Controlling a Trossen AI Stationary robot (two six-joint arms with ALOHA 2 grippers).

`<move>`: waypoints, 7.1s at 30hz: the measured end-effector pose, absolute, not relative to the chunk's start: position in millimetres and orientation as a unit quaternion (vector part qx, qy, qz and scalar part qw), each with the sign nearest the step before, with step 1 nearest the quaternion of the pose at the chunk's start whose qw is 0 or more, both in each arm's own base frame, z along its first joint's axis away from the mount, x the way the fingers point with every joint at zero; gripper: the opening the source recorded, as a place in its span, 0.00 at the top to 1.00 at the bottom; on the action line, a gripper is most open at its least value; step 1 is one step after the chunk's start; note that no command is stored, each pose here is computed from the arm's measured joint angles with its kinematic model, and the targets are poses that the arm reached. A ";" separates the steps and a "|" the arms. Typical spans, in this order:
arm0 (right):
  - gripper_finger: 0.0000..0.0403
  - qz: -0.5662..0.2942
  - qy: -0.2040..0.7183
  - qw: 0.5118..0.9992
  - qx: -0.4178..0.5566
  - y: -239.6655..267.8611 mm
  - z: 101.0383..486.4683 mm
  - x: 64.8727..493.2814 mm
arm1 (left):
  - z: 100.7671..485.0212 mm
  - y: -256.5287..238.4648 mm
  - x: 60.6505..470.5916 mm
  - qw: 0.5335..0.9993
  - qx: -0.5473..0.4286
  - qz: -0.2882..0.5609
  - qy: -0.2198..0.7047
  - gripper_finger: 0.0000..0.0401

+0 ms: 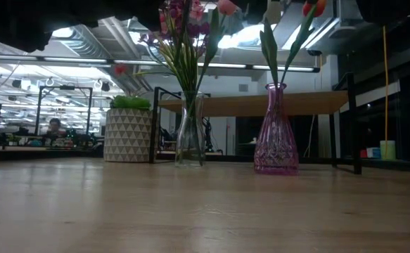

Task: Pick and place flowers into a vace then onto a shelf
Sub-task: Put the orange flowers into the purple vase

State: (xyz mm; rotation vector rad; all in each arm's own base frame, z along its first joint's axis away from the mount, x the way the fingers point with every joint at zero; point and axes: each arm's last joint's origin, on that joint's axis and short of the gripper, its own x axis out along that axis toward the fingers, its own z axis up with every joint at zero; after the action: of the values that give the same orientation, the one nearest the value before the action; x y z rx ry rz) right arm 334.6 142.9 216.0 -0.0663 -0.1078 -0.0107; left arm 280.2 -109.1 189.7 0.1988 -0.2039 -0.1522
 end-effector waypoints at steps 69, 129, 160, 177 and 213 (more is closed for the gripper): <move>1.00 -0.173 0.012 0.982 -0.077 202.5 256.0 254.6 | 225.2 -126.6 210.6 0.988 0.118 -0.016 0.101 0.99; 1.00 -0.266 -0.036 0.959 -0.091 113.1 239.1 220.4 | 219.0 -121.5 214.0 0.984 0.118 -0.038 0.128 1.00; 1.00 -0.284 0.030 0.957 -0.050 95.4 213.2 232.0 | 219.0 -121.5 214.0 0.984 0.114 -0.037 0.128 1.00; 0.89 -0.280 0.056 0.957 -0.047 91.3 204.7 233.3 | 218.5 -120.7 213.8 0.984 0.117 -0.025 0.131 0.99; 0.51 -0.216 0.116 0.969 -0.001 87.4 207.3 218.7 | 212.8 -119.7 212.1 0.978 0.130 -0.027 0.159 0.99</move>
State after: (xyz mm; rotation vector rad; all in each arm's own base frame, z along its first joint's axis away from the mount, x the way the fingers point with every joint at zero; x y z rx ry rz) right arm 218.7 87.4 207.3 -0.0024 0.2346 -0.4371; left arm 212.1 -119.7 212.8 0.2612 0.3201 -0.0536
